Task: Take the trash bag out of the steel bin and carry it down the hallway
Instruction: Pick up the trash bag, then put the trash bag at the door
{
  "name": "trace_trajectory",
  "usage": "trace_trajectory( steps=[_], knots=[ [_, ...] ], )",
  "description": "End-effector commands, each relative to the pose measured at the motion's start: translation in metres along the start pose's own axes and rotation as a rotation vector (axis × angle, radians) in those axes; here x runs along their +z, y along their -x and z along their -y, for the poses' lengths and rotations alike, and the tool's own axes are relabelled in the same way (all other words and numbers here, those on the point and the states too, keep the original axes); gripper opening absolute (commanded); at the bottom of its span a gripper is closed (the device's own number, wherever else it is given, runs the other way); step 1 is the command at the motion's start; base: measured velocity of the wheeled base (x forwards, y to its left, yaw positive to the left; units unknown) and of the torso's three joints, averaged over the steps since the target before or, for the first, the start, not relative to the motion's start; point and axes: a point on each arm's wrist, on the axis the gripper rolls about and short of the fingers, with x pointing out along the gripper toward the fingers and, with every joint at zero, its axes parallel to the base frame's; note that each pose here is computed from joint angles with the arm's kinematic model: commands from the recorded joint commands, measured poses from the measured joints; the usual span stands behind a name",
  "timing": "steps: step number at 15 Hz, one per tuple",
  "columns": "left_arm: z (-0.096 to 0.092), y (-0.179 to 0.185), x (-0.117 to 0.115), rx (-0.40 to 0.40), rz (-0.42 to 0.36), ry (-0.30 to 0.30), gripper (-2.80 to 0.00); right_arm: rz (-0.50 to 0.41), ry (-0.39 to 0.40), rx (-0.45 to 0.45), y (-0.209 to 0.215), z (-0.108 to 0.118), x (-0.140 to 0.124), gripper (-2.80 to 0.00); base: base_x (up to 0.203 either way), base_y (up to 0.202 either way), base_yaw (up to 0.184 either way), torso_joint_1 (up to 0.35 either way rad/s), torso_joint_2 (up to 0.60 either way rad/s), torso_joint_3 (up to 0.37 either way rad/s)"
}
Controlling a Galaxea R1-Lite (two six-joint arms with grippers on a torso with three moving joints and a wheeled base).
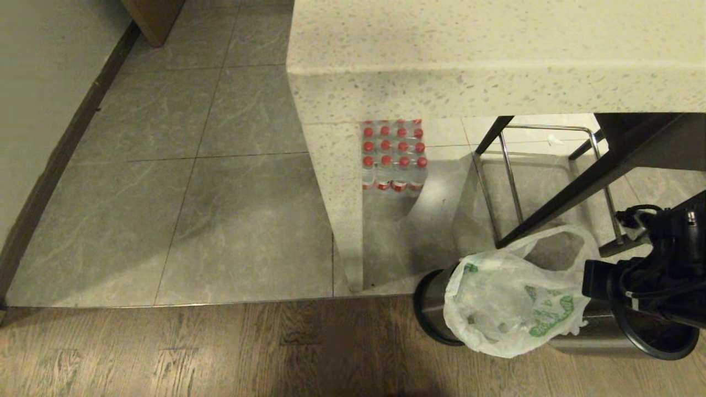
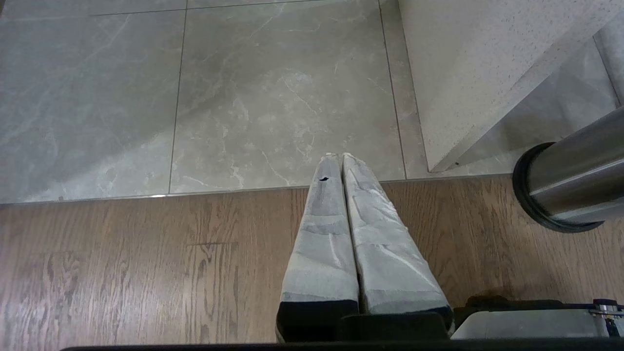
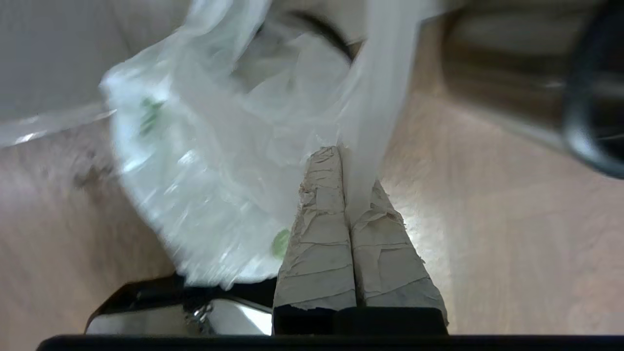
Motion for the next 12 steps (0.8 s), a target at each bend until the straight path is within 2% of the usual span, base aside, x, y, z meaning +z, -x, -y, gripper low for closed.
trace_trajectory(
  steps=[1, 8, 10, 12],
  knots=[
    [0.0, 0.0, 0.0, 0.0, 0.0, 0.0, -2.8, 0.085, -0.011, 0.016, 0.021, 0.0, 0.008, -2.8, 0.0, 0.0, 0.0, 0.0, 0.0, 0.0],
    [0.0, 0.0, 0.0, 0.0, 0.0, 0.0, -2.8, 0.219, -0.018, 0.042, 0.081, 0.003, 0.021, -2.8, 0.0, 0.0, 0.0, 0.0, 0.0, 0.0],
    [0.0, 0.0, 0.0, 0.0, 0.0, 0.0, -2.8, 0.238, 0.006, 0.041, 0.105, 0.006, 0.019, -2.8, 0.0, 0.0, 0.0, 0.0, 0.0, 0.0],
    [0.0, 0.0, 0.0, 0.0, 0.0, 0.0, -2.8, 0.281, 0.064, 0.031, 0.13, 0.012, 0.011, -2.8, 0.0, 0.0, 0.0, 0.0, 0.0, 0.0]
  ],
)
